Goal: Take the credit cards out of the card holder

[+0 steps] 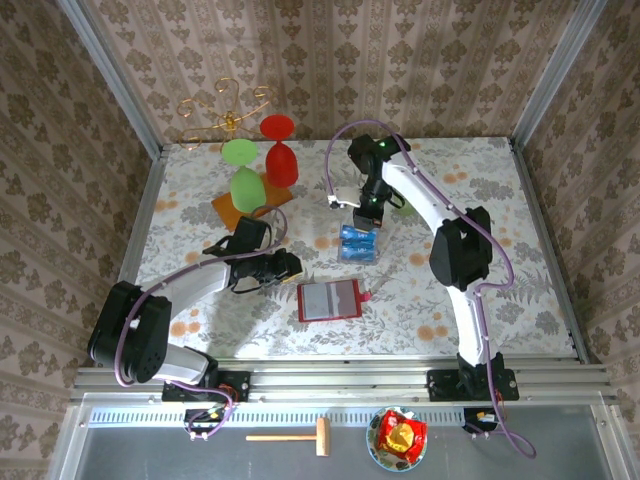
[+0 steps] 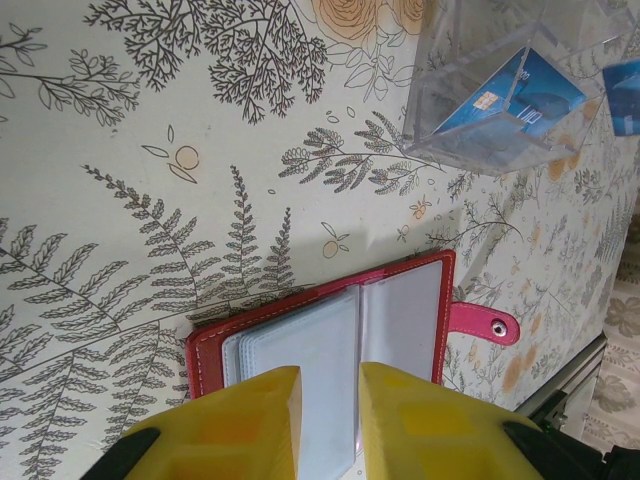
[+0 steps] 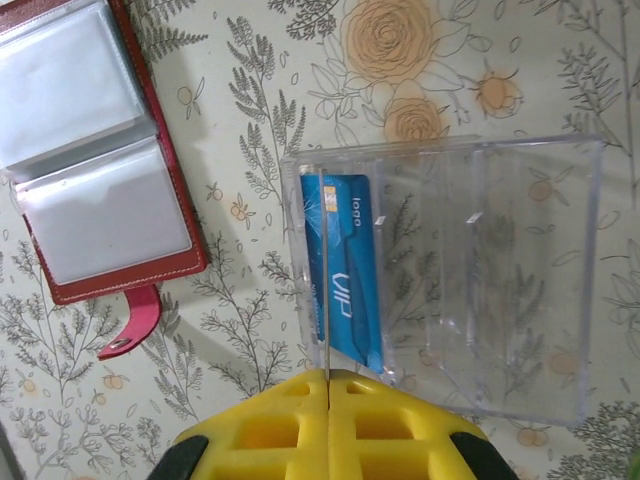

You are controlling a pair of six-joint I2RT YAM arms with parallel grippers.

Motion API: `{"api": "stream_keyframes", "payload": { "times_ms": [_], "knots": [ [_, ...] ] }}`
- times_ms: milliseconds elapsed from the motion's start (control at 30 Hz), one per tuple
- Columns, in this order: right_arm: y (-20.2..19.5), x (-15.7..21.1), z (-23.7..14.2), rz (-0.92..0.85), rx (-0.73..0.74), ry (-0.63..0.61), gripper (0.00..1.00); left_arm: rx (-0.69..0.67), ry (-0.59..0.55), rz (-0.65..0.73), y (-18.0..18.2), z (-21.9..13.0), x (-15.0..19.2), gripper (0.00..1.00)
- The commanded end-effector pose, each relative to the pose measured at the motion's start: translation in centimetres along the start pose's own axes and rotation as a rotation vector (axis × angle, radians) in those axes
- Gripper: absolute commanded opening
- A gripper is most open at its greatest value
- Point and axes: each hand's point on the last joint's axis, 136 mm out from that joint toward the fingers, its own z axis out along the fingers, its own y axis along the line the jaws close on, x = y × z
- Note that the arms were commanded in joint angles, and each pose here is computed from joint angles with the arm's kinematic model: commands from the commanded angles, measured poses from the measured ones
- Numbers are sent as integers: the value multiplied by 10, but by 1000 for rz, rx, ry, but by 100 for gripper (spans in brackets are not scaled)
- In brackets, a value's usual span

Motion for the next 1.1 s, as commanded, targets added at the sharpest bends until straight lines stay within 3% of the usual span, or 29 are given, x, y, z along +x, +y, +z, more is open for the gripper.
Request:
{"api": "stream_keyframes", "payload": {
  "times_ms": [0, 767, 1067],
  "knots": [
    [5, 5, 5, 9, -56, 24, 0, 1, -11, -9, -2, -3, -3, 23],
    [4, 18, 47, 53, -142, 94, 0, -2, -6, -13, 0, -1, -3, 23],
    [0, 20, 48, 83, -120, 109, 16, 3, -3, -14, -1, 0, -4, 22]
  ]
}}
